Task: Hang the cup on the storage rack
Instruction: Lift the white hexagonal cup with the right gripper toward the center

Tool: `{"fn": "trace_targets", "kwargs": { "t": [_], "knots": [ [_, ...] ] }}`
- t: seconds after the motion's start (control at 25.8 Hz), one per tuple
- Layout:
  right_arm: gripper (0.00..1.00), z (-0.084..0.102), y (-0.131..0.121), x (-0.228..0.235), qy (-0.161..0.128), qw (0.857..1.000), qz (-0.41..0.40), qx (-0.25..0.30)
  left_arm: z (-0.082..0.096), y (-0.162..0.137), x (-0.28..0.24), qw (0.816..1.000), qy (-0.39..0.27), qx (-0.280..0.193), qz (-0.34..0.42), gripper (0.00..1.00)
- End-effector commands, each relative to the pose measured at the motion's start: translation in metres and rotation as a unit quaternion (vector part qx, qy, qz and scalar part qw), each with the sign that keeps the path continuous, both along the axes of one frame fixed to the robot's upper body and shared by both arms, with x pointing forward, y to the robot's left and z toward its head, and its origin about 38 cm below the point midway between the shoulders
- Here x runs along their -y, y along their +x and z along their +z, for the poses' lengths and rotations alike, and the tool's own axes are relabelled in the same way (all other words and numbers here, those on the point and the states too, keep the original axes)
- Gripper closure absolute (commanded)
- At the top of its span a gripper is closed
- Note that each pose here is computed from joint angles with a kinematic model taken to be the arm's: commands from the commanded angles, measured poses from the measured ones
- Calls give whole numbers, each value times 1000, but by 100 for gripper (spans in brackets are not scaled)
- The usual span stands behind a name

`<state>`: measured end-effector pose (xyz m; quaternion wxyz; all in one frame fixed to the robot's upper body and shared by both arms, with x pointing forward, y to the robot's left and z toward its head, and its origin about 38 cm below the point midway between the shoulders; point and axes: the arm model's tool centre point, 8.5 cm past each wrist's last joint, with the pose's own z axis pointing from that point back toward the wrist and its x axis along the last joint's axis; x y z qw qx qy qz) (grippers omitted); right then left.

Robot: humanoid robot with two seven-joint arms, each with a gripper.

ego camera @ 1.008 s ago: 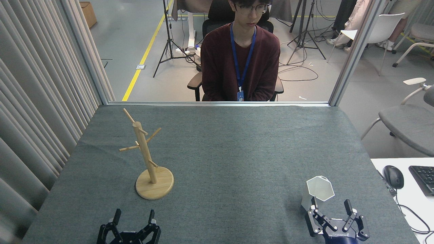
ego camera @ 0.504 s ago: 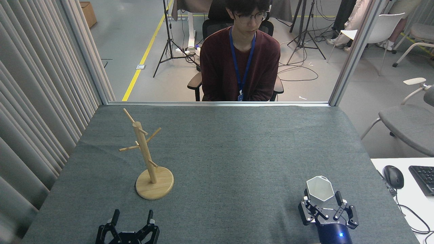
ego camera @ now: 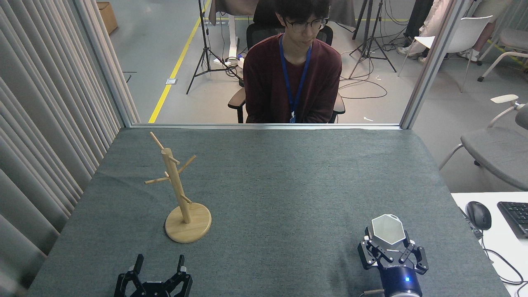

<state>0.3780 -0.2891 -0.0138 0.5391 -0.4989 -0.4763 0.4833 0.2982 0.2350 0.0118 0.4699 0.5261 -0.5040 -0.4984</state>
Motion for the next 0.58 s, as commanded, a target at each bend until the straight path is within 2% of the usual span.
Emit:
{"fn": "trace_targets", "kwargs": {
  "t": [0.0,0.04,0.08,0.16,0.27,0.39,0.47,0.54],
  "knots": [
    [27,-5,0,2,-2,1000,-7,-7,0,0,0,1000,0,0,0,1],
    [37,-5,-1,2,-4,1000,-7,-8,0,0,1,1000,-1,0,0,1],
    [40,-5,-1,3,-8,1000,-7,-8,0,0,1,1000,-1,0,-1,1],
    [45,-6,-3,2,-12,1000,-5,-9,1,0,2,1000,-2,2,-1,1],
    [46,6,-1,0,-9,1000,-2,14,2,3,6,1000,-2,3,-7,1],
    [46,46,3,-6,-15,997,10,77,5,8,25,999,-5,10,-44,1],
    [46,66,-2,-15,-13,994,19,109,6,13,44,997,-6,16,-73,1],
    [46,85,-5,-50,-6,989,56,140,5,24,57,996,-6,20,-92,1]
  ]
}}
